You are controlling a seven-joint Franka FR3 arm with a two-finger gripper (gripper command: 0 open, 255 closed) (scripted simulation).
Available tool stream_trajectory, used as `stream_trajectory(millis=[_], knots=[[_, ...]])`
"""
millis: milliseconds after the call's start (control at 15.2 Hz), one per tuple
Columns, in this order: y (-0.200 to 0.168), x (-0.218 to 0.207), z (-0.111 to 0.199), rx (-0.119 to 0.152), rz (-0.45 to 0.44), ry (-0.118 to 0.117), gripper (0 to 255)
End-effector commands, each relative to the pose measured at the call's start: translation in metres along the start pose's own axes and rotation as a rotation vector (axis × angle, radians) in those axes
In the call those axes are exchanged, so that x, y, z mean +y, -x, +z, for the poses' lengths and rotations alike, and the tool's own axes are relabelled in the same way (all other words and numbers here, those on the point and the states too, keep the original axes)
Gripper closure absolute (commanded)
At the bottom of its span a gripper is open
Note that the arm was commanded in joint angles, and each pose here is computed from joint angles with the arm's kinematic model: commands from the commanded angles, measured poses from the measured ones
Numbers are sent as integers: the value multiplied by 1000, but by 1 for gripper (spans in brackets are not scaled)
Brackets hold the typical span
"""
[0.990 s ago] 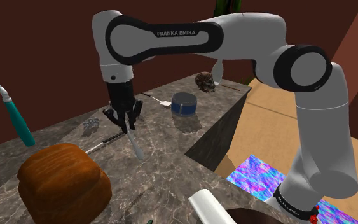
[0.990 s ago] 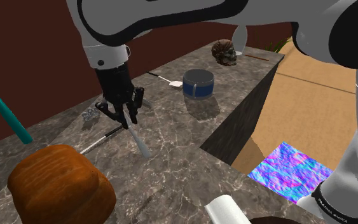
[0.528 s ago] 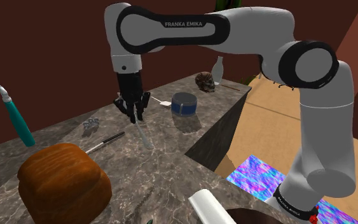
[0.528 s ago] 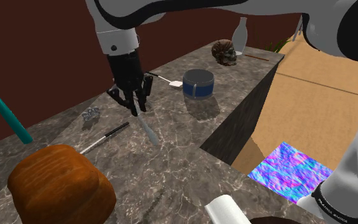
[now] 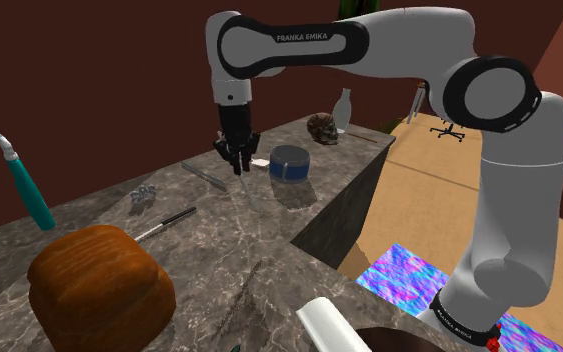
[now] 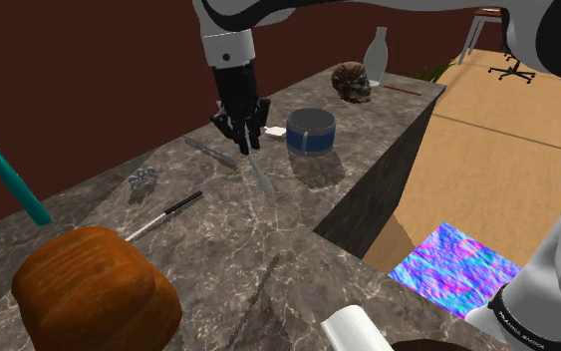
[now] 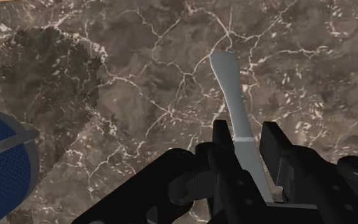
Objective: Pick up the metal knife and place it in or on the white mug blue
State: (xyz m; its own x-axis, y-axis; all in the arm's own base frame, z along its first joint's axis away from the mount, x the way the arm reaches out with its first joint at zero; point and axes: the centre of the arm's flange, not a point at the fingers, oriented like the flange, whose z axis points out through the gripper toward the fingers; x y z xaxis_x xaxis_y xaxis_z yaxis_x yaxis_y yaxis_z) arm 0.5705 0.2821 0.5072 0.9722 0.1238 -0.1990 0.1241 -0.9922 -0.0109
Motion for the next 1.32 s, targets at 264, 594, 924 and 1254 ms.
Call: stream_trajectory(millis=[264,594,924,1254], knots=[[-18,77,-8,0,-2,0,255],[-31,141,-13,0,-2,0,255],[-45,205,-18,0,-2,0,255],[-59,270,-23,0,-2,0,255]])
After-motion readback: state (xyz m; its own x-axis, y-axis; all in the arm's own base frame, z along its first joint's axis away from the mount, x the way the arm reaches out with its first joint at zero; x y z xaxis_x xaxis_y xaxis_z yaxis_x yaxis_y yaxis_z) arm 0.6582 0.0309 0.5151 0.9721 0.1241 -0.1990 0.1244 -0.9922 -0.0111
